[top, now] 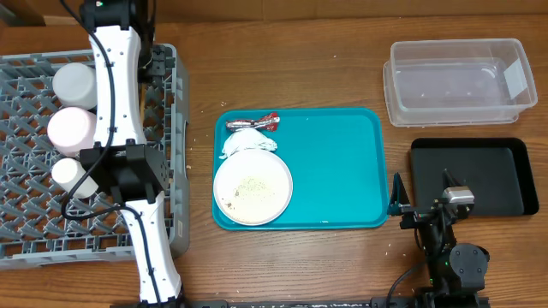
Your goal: Sort waste into correct bins and load items into the dishwasher
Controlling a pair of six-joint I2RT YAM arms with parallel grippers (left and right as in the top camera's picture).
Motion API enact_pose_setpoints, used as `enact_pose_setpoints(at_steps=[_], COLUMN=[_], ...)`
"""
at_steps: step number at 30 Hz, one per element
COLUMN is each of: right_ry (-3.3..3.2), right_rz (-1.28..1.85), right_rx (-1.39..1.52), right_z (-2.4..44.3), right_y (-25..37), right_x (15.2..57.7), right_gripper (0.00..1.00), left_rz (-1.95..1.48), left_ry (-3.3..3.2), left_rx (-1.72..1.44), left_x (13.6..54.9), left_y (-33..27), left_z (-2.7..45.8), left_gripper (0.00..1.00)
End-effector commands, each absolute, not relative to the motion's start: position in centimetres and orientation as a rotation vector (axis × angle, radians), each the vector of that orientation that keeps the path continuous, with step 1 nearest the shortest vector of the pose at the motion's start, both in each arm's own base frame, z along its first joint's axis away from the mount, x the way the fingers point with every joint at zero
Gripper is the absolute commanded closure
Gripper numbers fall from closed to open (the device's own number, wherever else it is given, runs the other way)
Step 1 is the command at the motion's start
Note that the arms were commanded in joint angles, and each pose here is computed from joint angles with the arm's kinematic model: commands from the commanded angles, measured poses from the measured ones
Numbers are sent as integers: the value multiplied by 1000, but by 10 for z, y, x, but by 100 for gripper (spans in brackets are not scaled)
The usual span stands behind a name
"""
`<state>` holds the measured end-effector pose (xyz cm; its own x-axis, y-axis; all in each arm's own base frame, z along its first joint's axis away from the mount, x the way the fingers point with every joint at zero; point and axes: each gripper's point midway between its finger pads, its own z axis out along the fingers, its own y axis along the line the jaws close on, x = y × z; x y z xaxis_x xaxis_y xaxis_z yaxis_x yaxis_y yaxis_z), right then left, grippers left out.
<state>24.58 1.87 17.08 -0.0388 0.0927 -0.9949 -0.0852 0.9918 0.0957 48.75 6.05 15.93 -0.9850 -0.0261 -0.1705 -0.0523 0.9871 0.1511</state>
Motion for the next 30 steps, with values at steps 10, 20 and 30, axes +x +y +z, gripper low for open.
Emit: enact_pose_setpoints(at_steps=[10, 20, 30], right_ry=[1596, 1596, 1596], right_rz=[132, 132, 132], right_rx=[7, 7, 7], right_z=[170, 170, 170], right_y=[17, 17, 17], right_x=[246, 246, 246], right_gripper=[0, 0, 0], left_rz=[30, 175, 186], left_ry=[2928, 2880, 2894], left_rx=[96, -267, -179], left_x=[499, 504, 503], left_y=[40, 61, 61], left_z=[158, 160, 160], left_gripper=[96, 96, 96])
